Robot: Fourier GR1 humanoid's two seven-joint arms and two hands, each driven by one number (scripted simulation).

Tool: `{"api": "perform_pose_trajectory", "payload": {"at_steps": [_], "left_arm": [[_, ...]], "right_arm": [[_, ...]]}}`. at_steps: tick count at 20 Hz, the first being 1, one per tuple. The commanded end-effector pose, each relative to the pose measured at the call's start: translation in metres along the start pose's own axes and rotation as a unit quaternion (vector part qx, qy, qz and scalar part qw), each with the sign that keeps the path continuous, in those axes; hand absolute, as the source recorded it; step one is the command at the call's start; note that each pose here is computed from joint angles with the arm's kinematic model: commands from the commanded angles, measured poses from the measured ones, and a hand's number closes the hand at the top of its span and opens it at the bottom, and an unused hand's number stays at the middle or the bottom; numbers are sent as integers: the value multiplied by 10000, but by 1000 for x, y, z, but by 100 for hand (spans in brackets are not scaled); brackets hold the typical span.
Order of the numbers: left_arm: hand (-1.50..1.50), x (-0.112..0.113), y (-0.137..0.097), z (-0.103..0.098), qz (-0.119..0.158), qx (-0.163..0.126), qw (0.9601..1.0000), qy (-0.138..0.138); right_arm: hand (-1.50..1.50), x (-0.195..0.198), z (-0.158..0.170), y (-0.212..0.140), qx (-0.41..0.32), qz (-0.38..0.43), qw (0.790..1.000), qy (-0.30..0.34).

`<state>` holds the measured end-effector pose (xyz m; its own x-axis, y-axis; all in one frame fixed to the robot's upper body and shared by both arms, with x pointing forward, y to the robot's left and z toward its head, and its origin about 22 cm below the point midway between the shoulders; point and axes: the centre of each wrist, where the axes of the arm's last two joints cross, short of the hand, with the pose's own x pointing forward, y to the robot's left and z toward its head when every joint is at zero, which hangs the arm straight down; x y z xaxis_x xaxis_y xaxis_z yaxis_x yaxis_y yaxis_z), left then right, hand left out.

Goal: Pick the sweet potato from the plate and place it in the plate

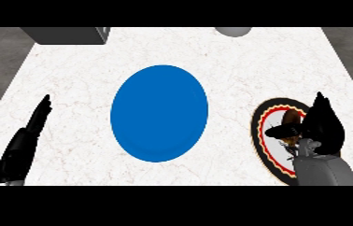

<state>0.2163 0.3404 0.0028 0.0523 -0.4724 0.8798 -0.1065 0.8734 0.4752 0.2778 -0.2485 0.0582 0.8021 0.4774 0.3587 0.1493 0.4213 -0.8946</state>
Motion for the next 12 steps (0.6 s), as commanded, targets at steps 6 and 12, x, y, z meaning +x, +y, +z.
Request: {"api": "perform_pose_trajectory", "payload": {"at_steps": [6, 12], "left_arm": [[0, -11, -4, 17, 27, 3, 10000, -60], [0, 1, -4, 10, 5, 11, 10000, -39]], "right_arm": [[-150, -4, -12, -7, 651, 463, 9957, 471], [-150, -22, -23, 24, 881, 557, 9930, 563]]}}
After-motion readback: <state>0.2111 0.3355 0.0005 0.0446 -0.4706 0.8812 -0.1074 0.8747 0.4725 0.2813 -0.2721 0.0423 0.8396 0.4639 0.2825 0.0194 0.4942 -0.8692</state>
